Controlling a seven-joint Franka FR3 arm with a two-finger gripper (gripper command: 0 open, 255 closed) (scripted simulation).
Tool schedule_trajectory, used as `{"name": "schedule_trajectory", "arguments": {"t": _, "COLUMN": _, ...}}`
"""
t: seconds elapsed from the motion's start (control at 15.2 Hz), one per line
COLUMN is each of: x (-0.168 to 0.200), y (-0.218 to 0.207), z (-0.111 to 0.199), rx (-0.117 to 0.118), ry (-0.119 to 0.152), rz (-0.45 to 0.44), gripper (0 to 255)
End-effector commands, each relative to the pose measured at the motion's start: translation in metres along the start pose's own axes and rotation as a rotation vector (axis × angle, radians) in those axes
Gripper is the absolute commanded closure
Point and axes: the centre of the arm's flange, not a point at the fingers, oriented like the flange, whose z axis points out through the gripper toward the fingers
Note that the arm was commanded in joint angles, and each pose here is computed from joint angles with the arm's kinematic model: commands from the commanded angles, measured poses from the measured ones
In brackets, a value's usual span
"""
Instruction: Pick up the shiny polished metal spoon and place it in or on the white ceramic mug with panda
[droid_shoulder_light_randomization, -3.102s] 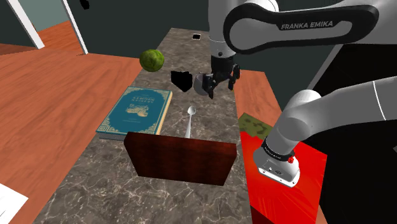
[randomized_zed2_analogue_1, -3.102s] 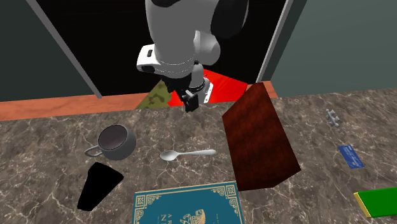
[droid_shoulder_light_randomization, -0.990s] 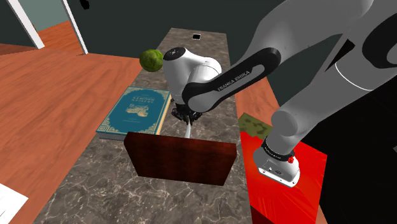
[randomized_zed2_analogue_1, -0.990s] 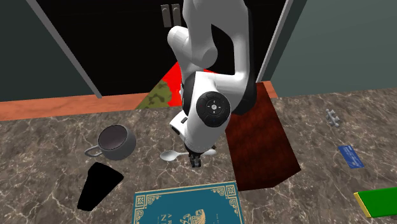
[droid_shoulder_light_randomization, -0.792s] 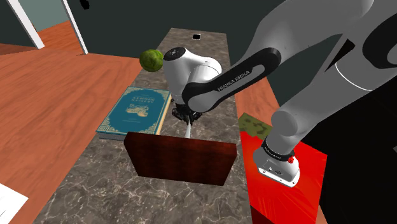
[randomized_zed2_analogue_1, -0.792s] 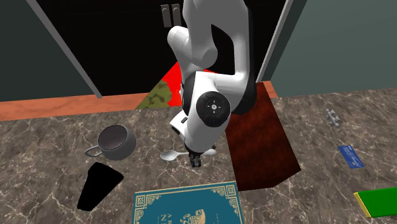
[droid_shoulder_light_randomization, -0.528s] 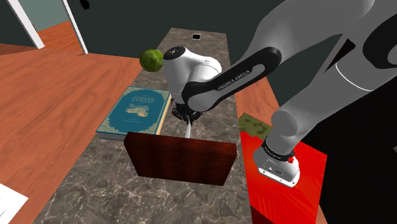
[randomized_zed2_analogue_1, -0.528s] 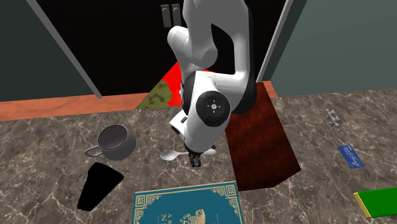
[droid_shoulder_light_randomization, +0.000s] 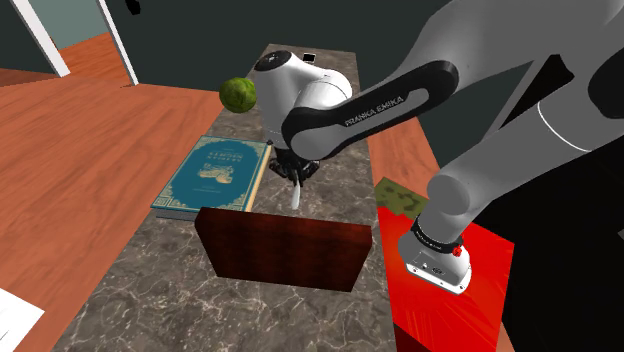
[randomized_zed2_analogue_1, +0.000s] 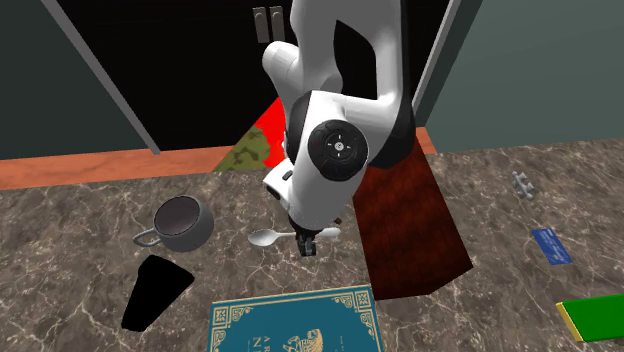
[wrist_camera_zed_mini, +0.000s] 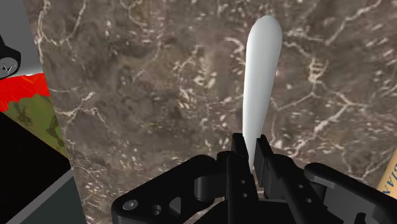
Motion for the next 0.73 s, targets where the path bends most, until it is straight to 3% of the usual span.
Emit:
{"name": "schedule_trajectory", "arguments": {"t": 0.0, "x": 0.002, "y": 0.002, "z": -0.01, "rx": 0.0, "ry": 0.0, "rz": 0.0, "gripper": 255}}
{"name": "schedule_trajectory", "arguments": {"t": 0.66, "x": 0.009, "y": 0.01, "z": -0.062, "rx": 0.0, "ry": 0.0, "rz": 0.0, "gripper": 255}}
